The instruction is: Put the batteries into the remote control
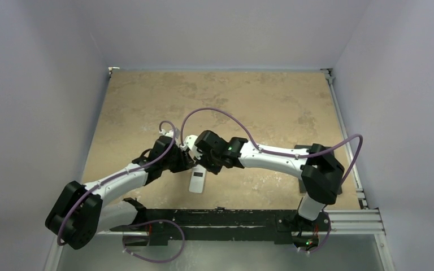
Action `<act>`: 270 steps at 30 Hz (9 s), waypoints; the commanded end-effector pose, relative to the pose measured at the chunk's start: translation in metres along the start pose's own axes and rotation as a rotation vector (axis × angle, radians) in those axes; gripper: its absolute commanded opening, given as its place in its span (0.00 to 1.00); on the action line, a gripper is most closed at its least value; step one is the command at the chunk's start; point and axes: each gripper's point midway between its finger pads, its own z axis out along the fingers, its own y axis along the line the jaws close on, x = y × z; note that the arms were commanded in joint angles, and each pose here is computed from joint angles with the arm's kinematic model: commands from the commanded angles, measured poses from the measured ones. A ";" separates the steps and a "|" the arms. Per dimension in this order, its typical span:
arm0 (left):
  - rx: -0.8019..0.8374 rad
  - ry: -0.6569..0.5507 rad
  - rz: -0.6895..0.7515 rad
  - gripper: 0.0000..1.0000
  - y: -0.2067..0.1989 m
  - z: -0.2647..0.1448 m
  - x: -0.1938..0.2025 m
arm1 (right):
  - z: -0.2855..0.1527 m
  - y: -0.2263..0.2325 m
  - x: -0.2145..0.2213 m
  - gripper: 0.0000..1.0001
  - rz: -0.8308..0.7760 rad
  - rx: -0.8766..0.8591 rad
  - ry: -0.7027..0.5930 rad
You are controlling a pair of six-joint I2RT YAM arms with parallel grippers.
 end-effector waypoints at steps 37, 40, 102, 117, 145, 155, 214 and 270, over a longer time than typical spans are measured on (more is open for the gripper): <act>0.004 -0.064 -0.088 0.29 0.027 -0.006 -0.021 | 0.047 -0.026 -0.031 0.04 -0.162 -0.110 0.029; 0.005 -0.063 -0.084 0.29 0.027 -0.006 -0.022 | 0.048 -0.026 -0.031 0.05 -0.161 -0.107 0.029; -0.004 -0.050 -0.089 0.29 0.034 -0.004 -0.020 | 0.062 -0.023 -0.035 0.24 -0.139 -0.124 0.040; -0.007 -0.042 -0.091 0.30 0.036 -0.003 -0.018 | 0.058 -0.024 -0.038 0.26 -0.133 -0.117 0.027; 0.102 -0.004 -0.107 0.31 0.018 0.015 -0.019 | 0.007 -0.024 -0.045 0.25 0.307 -0.015 -0.168; 0.133 0.000 -0.116 0.31 0.014 0.019 -0.019 | 0.010 -0.018 -0.039 0.23 0.451 -0.025 -0.226; 0.156 0.059 -0.156 0.01 0.026 0.002 0.023 | 0.013 -0.032 -0.015 0.19 0.618 0.046 -0.248; 0.281 -0.074 -0.140 0.36 -0.006 -0.024 -0.006 | -0.008 -0.035 -0.018 0.36 0.628 0.041 -0.328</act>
